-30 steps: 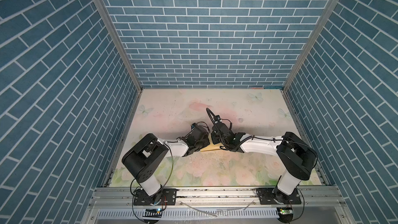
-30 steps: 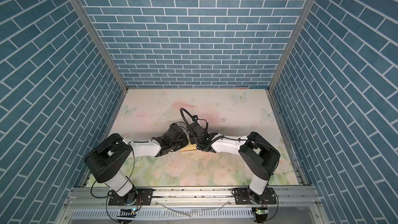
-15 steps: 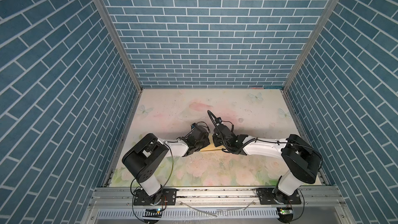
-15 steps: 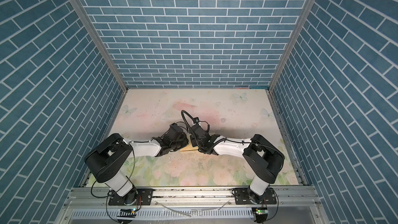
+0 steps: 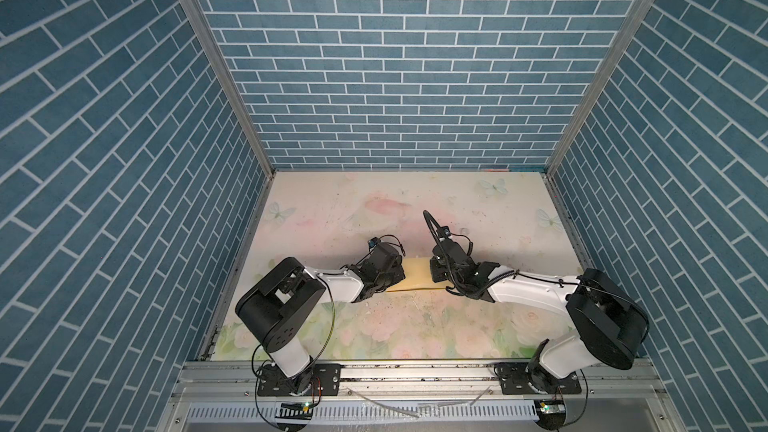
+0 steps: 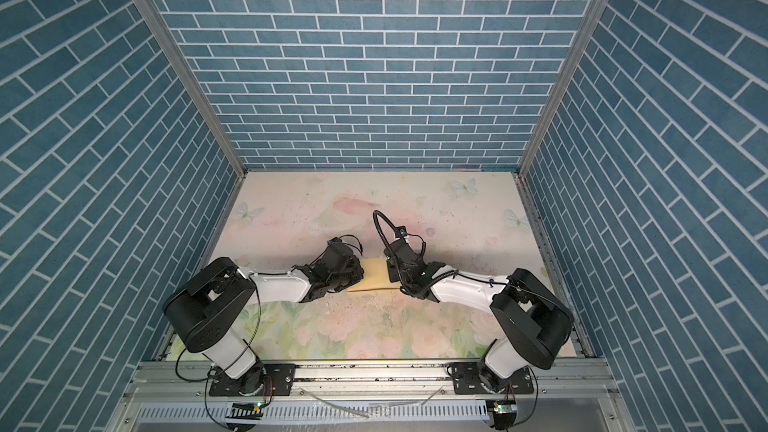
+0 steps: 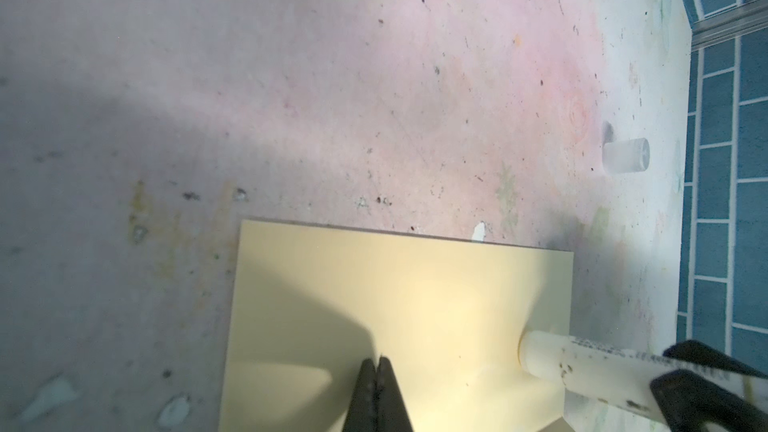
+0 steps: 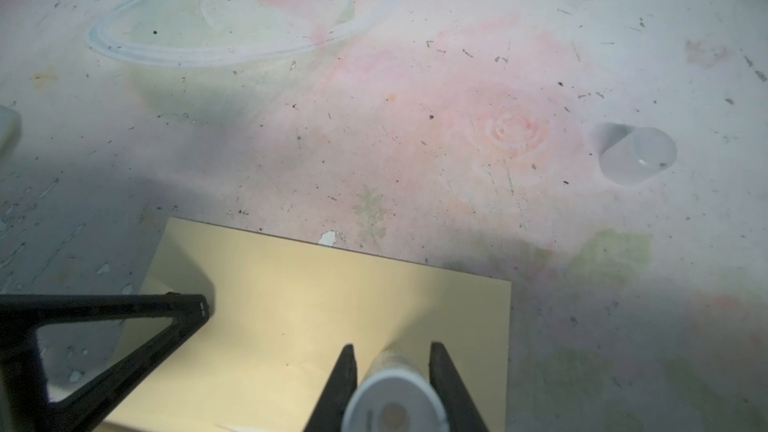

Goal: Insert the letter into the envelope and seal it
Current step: 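Rub the white glue stick along the envelope flap with the right gripper, then lift the glue stick off the flap with the right while the left releases the envelope, then raise both grippers and close the left gripper on the glue stick held by the right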

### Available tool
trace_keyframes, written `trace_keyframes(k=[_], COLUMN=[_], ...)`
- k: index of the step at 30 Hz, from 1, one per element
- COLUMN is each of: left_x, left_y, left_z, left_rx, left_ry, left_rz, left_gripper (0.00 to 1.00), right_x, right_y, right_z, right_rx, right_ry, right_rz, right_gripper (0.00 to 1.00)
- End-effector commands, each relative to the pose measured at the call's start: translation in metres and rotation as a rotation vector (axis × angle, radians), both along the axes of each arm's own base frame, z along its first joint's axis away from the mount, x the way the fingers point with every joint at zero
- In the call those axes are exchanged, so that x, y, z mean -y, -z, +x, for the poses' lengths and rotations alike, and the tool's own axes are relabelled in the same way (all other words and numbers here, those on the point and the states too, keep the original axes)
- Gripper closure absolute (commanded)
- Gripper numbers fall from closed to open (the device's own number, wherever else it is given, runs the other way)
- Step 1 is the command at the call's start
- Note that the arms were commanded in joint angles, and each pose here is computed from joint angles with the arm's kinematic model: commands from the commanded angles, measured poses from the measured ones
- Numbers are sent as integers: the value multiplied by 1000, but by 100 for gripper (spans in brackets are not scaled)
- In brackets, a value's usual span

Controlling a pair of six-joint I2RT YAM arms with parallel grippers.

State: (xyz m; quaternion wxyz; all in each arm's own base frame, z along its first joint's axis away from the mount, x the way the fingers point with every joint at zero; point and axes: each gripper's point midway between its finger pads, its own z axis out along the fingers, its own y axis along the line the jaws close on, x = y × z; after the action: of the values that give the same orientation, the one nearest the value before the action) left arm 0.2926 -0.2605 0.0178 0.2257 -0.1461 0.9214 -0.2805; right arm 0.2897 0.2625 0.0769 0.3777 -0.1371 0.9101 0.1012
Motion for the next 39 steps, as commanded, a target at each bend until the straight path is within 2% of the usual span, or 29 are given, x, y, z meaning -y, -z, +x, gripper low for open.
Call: trace_keyframes(k=[1,8,15,18,21,23,28,31,39], left_x=[-38,-32,-21,-9,-5,-4,-2,-1,22], left_y=[46,22,-4,-43,-92,-129,-218,-253,-296], left_z=[-34,-23,-11,5,18,24,30,31,35], left_rx=[-160,-94,-33,61,170,241,342,332,179], left_ry=[-6,11,40,45,30,11,-67,-121,-219], left_rz=[172,161,134,84,34,-14,-254,-415,-865], left_gripper=[100,100,100,100,90,78,41,29,24], right_x=[6,-10,5,9,15,18,18,14,-3], right_y=[-6,-86,-123,-135,-158,-174,-215,-235,-274], right_z=[5,24,28,27,28,28,29,29,30], right_rx=[13,190,273,292,350,391,519,587,726], right_ry=[15,17,39,35,42,42,11,-21,-107], right_rz=[-18,237,346,399,472,514,592,622,715], right_gripper=[100,100,100,100,100,100,100,100,100])
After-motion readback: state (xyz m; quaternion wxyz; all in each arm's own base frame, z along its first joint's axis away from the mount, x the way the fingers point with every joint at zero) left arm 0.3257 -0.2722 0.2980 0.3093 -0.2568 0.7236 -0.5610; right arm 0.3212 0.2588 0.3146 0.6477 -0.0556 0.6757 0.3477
